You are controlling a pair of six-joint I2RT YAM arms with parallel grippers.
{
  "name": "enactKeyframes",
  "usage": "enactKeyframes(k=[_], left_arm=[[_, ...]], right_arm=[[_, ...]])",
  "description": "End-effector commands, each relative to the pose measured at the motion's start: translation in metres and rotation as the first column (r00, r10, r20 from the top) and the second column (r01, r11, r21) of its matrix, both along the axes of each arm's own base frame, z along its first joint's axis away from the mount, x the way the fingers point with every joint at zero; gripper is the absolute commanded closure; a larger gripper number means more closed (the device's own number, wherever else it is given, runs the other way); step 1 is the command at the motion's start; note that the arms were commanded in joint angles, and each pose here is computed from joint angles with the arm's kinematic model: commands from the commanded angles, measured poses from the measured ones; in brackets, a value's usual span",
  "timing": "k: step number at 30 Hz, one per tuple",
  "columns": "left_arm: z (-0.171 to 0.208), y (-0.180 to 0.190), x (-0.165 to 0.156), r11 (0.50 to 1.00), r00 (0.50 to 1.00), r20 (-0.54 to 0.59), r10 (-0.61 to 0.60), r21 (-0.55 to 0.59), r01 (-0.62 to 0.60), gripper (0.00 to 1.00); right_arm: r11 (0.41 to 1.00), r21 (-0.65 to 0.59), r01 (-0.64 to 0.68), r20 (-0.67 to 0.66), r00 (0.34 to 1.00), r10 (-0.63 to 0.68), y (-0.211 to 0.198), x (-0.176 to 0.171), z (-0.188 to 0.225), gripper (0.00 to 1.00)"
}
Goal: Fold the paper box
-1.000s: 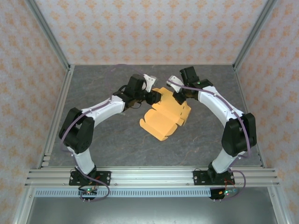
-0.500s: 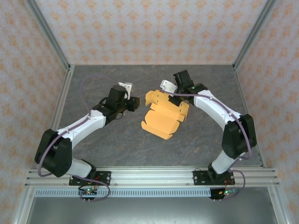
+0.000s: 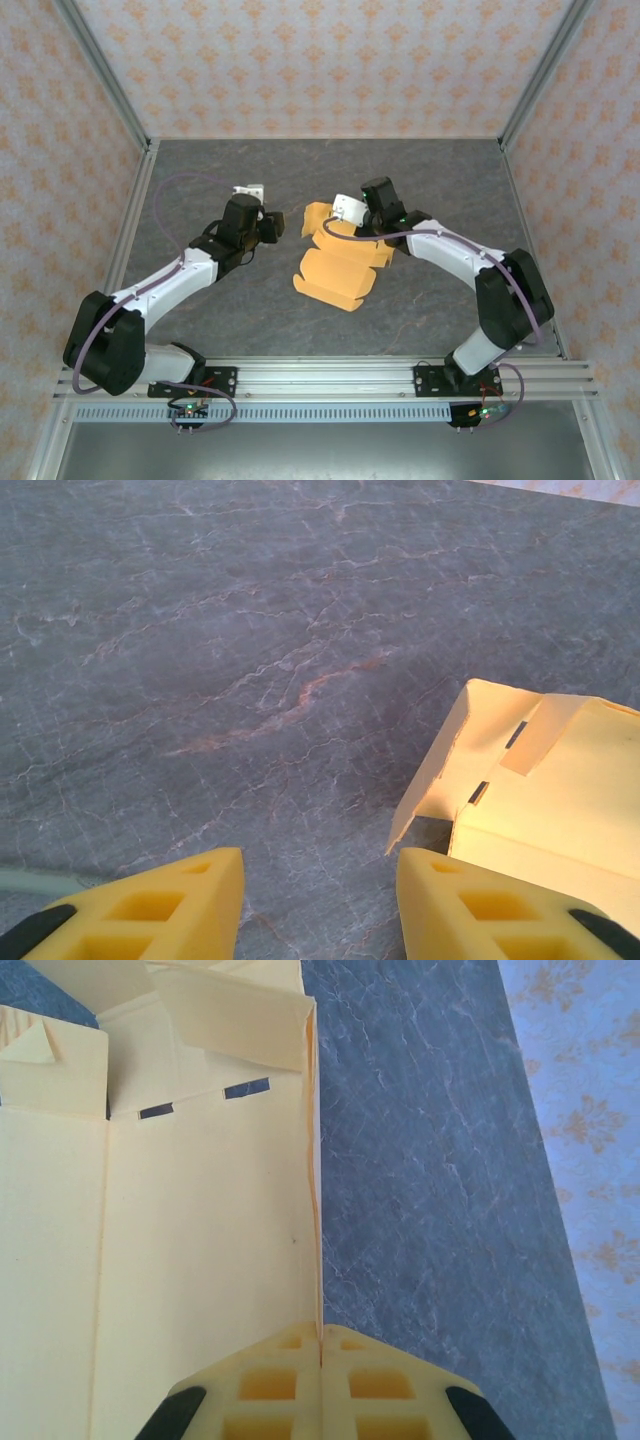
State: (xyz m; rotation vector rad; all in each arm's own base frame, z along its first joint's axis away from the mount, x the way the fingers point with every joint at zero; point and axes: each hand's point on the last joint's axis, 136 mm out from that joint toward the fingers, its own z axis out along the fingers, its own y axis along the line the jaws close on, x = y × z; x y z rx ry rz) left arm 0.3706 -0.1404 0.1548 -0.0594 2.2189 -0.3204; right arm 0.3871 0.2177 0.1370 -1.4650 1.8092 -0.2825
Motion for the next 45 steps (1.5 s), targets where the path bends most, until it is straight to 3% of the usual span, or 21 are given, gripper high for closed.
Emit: enactKeyframes(k=[1,10,21,37,45], left_arm=[[0.007,0.008,0.001,0.999,0.998,0.038,0.044,-0.011,-0.043,0.55],[0.002,-0.009,0.004,0.998,0.997,0.052,-0.054,-0.025,0.055,0.52],[-0.008,-0.011,0.018,0.999,0.998,0.047,-0.033,-0.030,0.034,0.52],[-0.012,-0.012,0.025,1.000,0.999,0.035,-0.021,-0.022,0.021,0.52],[-0.017,-0.027,0.029,0.992,0.992,0.033,-0.120,-0.033,0.121,0.51]], right_arm=[[1.000,0.009,0.023,0.130,0.991,-0.024,0.001,0.008,0.021,1.00],[0.999,-0.019,0.032,0.266,0.964,-0.026,-0.005,0.004,0.023,1.00],[0.997,-0.081,0.017,0.448,0.894,0.021,-0.001,0.009,0.040,1.00],[0.990,-0.139,-0.021,0.437,0.896,0.080,0.006,-0.001,0.004,1.00],[0.989,-0.145,-0.025,0.416,0.906,0.084,0.007,-0.005,-0.011,1.00]])
